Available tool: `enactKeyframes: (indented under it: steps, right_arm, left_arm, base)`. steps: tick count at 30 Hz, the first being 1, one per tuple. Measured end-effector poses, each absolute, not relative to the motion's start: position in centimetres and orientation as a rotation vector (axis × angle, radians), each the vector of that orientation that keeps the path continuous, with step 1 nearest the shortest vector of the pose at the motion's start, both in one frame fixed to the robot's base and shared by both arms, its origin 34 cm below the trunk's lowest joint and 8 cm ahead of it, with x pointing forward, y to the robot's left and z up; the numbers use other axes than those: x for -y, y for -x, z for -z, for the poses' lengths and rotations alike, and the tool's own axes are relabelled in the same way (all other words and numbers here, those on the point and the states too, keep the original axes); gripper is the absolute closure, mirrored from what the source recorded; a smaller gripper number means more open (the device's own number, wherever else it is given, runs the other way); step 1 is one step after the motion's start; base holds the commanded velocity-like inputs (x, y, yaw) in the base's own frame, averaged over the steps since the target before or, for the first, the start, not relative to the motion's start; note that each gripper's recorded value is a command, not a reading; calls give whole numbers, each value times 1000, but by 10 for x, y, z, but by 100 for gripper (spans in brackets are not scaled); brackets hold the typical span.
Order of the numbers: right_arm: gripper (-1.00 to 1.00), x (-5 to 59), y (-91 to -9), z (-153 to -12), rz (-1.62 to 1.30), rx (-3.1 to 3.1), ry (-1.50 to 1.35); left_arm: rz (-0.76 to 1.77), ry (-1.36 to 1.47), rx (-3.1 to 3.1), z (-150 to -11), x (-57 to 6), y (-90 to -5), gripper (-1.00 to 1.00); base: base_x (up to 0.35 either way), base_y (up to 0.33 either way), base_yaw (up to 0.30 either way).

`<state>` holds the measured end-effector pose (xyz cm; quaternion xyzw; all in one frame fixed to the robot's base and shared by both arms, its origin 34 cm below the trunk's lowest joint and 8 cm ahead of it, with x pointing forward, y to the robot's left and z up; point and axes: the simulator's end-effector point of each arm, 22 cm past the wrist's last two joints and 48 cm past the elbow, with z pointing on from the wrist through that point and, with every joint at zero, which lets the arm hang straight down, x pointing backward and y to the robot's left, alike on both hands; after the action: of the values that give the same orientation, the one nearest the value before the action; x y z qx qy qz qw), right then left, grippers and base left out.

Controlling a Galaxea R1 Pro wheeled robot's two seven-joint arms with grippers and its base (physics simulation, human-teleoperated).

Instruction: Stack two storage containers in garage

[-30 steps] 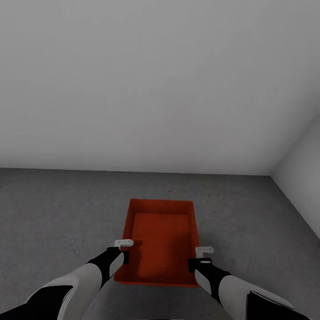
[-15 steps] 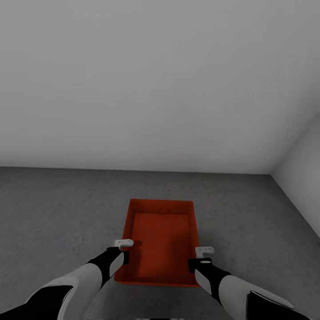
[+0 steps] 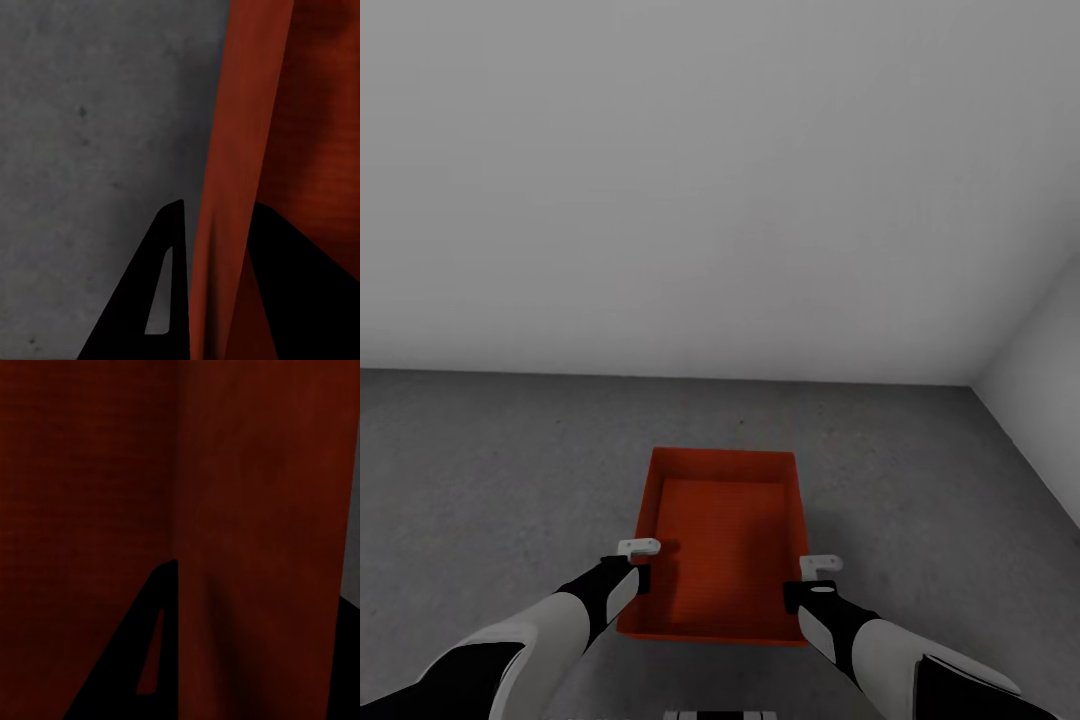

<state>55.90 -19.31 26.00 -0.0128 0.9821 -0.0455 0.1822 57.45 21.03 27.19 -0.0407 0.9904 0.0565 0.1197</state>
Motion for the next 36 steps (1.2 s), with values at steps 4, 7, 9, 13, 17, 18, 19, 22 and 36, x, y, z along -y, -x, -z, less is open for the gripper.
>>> enactKeyframes:
  steps: [4,7,9,13,17,18,19,22,36]
  right_arm:
    - [100,193,-557,-257,128,-2778,37]
    - [100,193,-556,-256,129,-2781,37]
    - [100,193,-555,-255,129,-2782,37]
    - [100,193,-555,-255,129,-2782,37]
    - [100,193,-555,-255,129,-2782,37]
    - [100,193,-555,-255,129,-2782,37]
    - [100,193,-555,-255,129,-2782,37]
    - [100,193,-555,-255,129,-2782,37]
    - [100,193,-555,-255,128,-2782,37]
  left_arm:
    - [-166,119,-2901,-269,-210,-572,100]
    - [-166,119,-2904,-268,-210,-571,100]
    - [-166,119,-2904,-267,-210,-571,100]
    - [-166,119,-2905,-267,-210,-571,100]
    - [-166,119,-2905,-267,-211,-571,100]
    - [-166,119,-2905,-267,-210,-571,100]
    - [-166,119,-2905,-267,-210,-571,100]
    - [-166,119,-2905,-267,-210,-571,100]
    - [-166,119,-2905,-267,-210,-571,100]
  base:
    - [0,0,0]
    - [0,0,0]
    - [0,0,0]
    - [0,0,0]
    - [0,0,0]
    - [0,0,0]
    - [0,0,0]
    - [0,0,0]
    - [0,0,0]
